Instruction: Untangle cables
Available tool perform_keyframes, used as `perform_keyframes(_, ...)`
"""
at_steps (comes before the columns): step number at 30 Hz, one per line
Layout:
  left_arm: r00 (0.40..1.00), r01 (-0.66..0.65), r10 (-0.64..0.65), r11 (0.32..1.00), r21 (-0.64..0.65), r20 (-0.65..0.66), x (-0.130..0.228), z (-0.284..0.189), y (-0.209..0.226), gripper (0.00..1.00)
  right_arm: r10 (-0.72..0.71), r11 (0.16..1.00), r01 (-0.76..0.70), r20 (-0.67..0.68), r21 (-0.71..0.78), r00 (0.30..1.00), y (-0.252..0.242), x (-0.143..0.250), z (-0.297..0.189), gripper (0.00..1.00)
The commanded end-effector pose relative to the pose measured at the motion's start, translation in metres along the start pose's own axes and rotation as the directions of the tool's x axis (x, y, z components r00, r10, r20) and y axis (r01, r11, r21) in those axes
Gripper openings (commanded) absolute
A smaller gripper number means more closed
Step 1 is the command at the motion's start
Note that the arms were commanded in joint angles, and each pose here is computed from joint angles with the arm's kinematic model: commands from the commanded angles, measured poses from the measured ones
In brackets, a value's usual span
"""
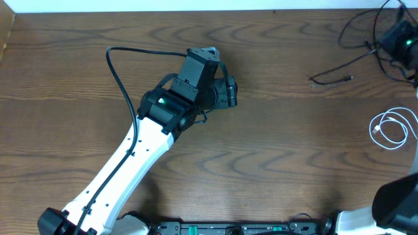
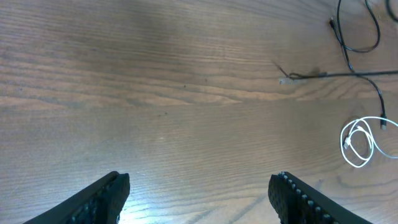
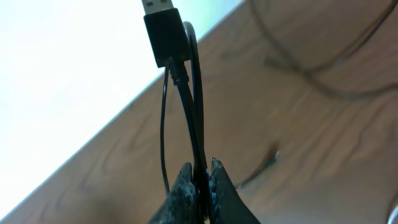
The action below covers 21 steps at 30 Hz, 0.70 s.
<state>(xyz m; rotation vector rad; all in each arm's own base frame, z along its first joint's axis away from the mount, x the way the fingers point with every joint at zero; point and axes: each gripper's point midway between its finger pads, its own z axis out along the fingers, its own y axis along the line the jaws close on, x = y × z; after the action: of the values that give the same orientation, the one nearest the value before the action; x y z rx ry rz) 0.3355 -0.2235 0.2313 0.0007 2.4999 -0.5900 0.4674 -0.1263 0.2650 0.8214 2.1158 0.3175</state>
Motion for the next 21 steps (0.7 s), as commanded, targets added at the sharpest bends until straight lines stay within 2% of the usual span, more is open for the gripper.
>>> perform_keyframes(1,1.0,-0.003,0.003,1.0,-0.013,-0.004,-0.001,0.008,0.003,0.76,0.01,1.0,-0.01,-0.002,0.021,1.0,-0.011,-0.004,0.018,0.01)
perform_keyframes(9,1.0,-0.002,0.002,1.0,-0.024,-0.021,0.002,0.017,0.006,0.76,0.04,0.997,-0.032,-0.112,0.07,0.993,-0.033,0.024,0.054,0.02)
perform_keyframes(16,1.0,-0.006,0.006,1.0,-0.024,-0.021,0.002,0.017,0.006,0.77,0.075,0.966,-0.05,-0.091,0.253,0.993,-0.082,0.022,0.058,0.01)
perform_keyframes(21,1.0,-0.006,0.006,1.0,-0.02,-0.015,0.001,0.017,0.005,0.77,0.148,0.944,-0.129,-0.04,0.303,0.988,-0.115,0.007,0.049,0.01)
